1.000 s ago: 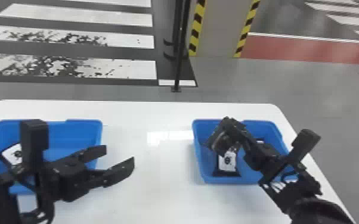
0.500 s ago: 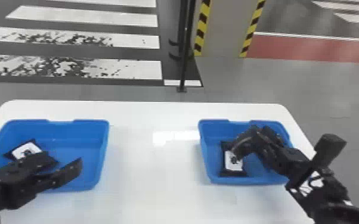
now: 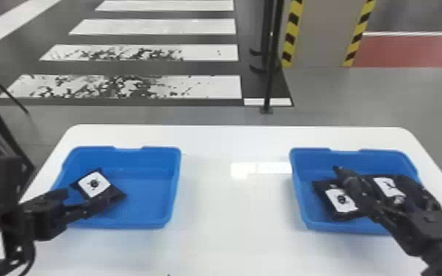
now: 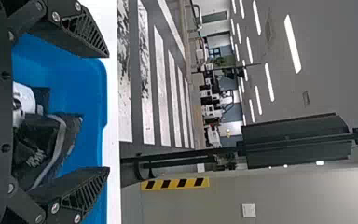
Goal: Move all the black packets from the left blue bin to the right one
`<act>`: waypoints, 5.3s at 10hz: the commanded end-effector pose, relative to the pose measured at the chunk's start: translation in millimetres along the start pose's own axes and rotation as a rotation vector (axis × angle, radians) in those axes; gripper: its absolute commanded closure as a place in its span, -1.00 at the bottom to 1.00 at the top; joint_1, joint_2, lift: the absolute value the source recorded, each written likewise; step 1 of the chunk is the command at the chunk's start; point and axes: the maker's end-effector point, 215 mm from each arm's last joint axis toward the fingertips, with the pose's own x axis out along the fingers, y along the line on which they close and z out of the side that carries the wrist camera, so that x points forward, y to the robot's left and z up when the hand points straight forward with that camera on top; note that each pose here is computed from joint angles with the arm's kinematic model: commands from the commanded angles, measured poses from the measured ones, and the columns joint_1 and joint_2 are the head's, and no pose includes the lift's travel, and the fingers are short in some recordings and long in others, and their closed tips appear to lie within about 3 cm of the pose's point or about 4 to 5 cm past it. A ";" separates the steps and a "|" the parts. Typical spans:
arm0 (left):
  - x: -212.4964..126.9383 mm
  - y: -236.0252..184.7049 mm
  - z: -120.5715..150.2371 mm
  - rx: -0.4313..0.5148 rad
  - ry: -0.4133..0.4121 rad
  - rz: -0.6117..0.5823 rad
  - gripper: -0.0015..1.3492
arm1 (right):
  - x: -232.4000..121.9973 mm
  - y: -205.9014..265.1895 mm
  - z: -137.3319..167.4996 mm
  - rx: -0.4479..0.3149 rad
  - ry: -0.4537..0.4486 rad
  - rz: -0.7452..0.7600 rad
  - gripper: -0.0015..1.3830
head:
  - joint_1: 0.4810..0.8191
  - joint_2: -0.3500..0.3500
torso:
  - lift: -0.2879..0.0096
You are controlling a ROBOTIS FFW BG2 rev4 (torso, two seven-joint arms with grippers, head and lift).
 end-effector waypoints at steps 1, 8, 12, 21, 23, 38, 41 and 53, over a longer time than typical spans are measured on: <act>8.1 21.9 -9.6 -0.025 0.035 0.058 -0.81 | -11.1 33.4 -13.7 0.060 0.017 0.050 -0.83 | 0.27 0.18 | -0.01; 94.9 25.5 -24.6 -0.138 0.161 0.088 -0.79 | -25.7 57.1 -59.1 0.189 0.114 0.101 -0.82 | 0.27 0.52 | -0.01; 109.7 30.4 -31.5 -0.136 0.216 0.117 0.43 | -27.5 57.5 -67.5 0.227 0.129 0.102 -0.81 | 0.27 0.46 | -0.01; 45.5 -172.9 61.1 0.055 -0.109 -0.340 0.78 | -15.2 118.5 -28.4 0.311 0.094 0.267 -0.80 | 0.27 0.19 | -0.01; 36.8 -252.5 58.5 0.075 -0.108 -0.514 0.79 | -6.5 144.3 -12.7 0.338 0.078 0.334 -0.80 | 0.27 0.05 | -0.01; -6.7 -395.7 28.7 0.056 -0.050 -0.857 -0.11 | 31.1 168.5 18.3 0.466 0.031 0.418 0.85 | 0.27 -0.57 | -0.01; -4.6 -359.6 22.2 -0.038 -0.064 -0.807 -0.76 | 48.3 101.7 20.6 0.398 0.013 0.306 0.85 | 0.27 -0.55 | -0.01; -75.7 -201.1 23.4 -0.072 -0.279 -0.458 -0.68 | -16.1 -28.5 17.9 -0.102 0.053 -0.095 -0.82 | 0.27 -0.72 | -0.01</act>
